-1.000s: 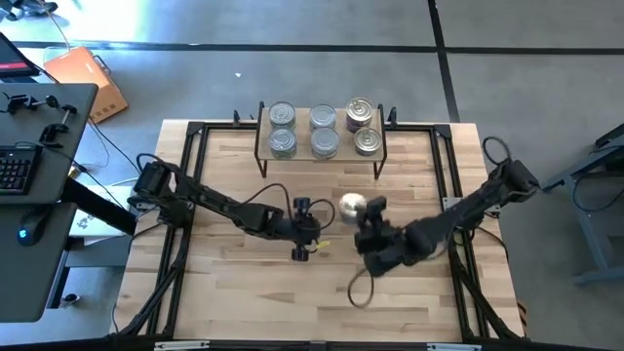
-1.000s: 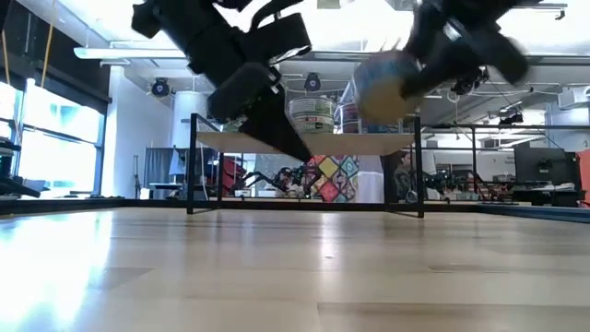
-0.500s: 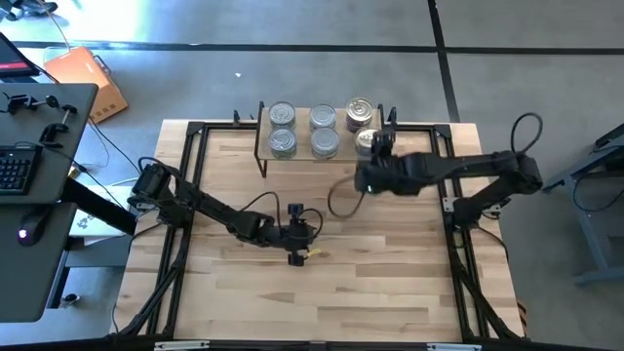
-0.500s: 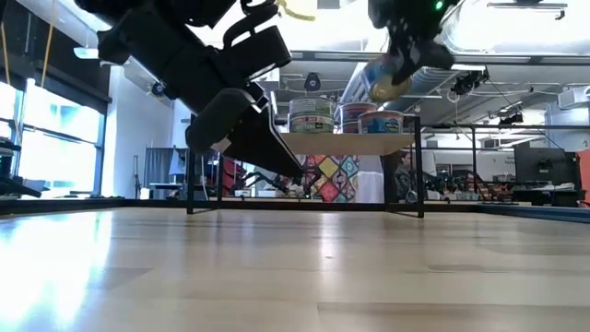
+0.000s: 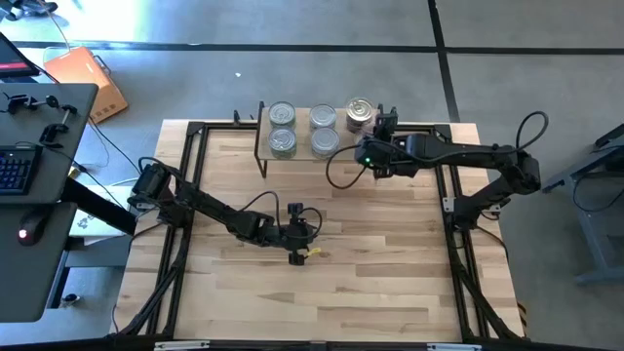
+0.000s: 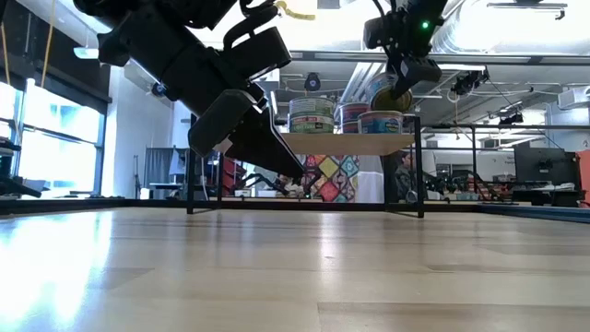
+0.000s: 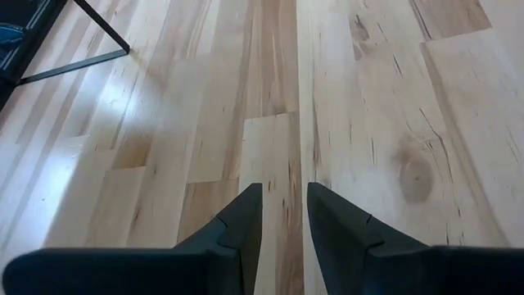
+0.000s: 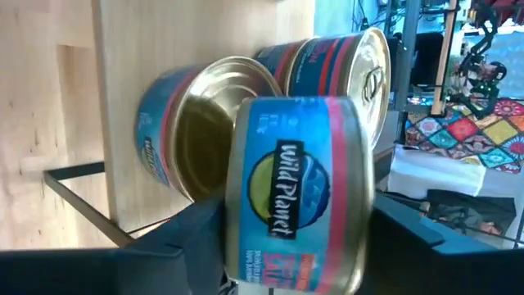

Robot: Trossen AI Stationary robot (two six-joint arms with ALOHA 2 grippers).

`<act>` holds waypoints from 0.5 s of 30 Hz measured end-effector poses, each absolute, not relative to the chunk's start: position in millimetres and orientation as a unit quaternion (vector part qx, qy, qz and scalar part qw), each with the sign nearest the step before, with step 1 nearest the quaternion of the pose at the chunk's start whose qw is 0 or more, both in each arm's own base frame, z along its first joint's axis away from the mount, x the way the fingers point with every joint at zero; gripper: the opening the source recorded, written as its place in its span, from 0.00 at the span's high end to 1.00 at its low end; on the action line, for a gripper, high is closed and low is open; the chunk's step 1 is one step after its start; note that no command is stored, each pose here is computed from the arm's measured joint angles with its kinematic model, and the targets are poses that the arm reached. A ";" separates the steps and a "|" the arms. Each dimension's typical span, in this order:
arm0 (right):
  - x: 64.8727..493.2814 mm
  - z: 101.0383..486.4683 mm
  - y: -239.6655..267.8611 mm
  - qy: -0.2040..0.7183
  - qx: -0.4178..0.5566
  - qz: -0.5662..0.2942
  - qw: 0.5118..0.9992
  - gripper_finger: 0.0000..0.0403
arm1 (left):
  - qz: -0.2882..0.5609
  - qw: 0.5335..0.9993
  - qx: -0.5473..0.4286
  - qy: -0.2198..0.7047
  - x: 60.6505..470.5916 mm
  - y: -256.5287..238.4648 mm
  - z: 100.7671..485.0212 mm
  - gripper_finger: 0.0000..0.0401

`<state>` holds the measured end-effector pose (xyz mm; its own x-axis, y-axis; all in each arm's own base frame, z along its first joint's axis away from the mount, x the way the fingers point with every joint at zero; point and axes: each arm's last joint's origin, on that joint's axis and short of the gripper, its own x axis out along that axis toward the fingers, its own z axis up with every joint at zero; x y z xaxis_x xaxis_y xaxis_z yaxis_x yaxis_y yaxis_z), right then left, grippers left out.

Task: Stack canned seafood by type on shelf
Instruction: Stack the blue tuna can on top of the bottom blue tuna can on the shelf

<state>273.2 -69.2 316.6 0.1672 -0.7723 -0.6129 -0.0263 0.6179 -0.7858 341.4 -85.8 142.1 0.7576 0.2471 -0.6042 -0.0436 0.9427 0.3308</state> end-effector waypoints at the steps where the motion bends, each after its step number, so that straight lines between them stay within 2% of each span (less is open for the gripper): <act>1: 273.3 316.5 -69.1 0.585 -0.341 -0.271 0.684 0.44 | 0.079 0.925 0.150 0.339 341.4 -85.8 142.1 0.78; 8: 274.6 314.5 -66.9 0.585 -0.324 -0.224 0.709 0.42 | 0.078 0.925 0.150 0.339 341.4 -85.8 142.1 0.78; 15: 275.5 314.8 -66.9 0.581 -0.323 -0.222 0.713 0.42 | 0.078 0.925 0.150 0.339 341.4 -85.8 142.1 0.78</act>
<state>275.5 -66.9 314.8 0.2258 -0.6915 -0.6862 -0.0586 0.6935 -0.7181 341.4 -85.8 142.1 0.7574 0.2467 -0.6046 -0.0432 0.9428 0.3306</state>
